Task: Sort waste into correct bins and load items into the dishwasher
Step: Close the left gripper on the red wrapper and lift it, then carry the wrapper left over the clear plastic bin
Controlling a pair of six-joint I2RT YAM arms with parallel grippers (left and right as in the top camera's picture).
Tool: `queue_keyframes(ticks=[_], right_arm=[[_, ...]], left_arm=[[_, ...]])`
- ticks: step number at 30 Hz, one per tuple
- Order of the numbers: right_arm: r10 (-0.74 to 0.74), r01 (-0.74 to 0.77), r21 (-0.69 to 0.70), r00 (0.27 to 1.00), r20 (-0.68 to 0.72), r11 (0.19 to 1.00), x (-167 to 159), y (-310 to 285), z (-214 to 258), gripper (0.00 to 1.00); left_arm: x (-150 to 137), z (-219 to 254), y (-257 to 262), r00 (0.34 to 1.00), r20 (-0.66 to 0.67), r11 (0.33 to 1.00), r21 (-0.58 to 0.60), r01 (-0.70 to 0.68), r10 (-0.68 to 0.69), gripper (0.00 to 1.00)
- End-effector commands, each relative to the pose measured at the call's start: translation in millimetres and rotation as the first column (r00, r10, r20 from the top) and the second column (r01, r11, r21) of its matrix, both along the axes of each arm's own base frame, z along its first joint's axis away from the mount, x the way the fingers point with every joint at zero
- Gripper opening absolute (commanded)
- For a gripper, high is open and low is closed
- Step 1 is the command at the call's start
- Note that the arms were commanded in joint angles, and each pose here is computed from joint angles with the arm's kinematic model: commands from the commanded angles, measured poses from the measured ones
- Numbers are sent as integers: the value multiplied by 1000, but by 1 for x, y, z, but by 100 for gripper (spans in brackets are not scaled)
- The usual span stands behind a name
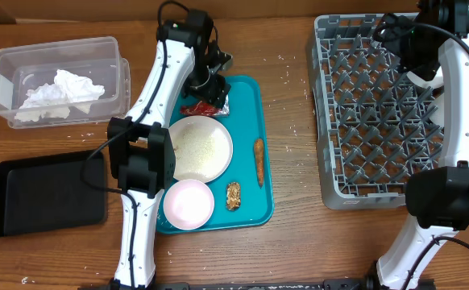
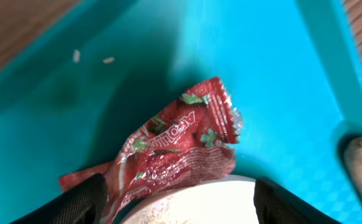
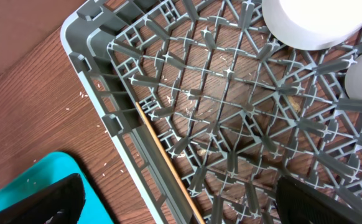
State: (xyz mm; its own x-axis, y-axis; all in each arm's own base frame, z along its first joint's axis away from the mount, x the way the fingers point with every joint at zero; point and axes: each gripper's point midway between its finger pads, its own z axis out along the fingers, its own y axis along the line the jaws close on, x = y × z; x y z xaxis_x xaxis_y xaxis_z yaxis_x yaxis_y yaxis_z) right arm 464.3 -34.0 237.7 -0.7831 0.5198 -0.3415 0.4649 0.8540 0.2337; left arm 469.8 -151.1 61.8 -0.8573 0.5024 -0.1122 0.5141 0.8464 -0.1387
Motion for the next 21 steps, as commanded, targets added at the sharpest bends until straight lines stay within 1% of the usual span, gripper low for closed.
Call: queue_keyframes(ticks=[1, 9, 14, 16, 18, 21], right_arm=[[-8, 8, -12, 998, 56, 1000, -1, -1, 22, 100], [-7, 8, -12, 998, 56, 1000, -1, -1, 22, 100], [-7, 8, -11, 998, 56, 1000, -1, -1, 22, 100], [-7, 8, -12, 998, 56, 1000, -1, -1, 22, 100], [-7, 8, -12, 998, 56, 1000, -1, -1, 22, 100], [-7, 8, -12, 998, 56, 1000, -1, -1, 22, 100]], left_arm=[[-5, -22, -2, 998, -30, 998, -3, 61, -62, 77], [3, -39, 1, 998, 6, 998, 22, 56, -56, 77], [1, -51, 2, 998, -2, 998, 24, 56, -56, 77], [0, -53, 2, 998, -5, 998, 24, 56, -56, 75], [0, -54, 2, 998, -4, 998, 24, 55, -55, 70], [2, -55, 2, 998, 3, 998, 23, 55, -55, 54]])
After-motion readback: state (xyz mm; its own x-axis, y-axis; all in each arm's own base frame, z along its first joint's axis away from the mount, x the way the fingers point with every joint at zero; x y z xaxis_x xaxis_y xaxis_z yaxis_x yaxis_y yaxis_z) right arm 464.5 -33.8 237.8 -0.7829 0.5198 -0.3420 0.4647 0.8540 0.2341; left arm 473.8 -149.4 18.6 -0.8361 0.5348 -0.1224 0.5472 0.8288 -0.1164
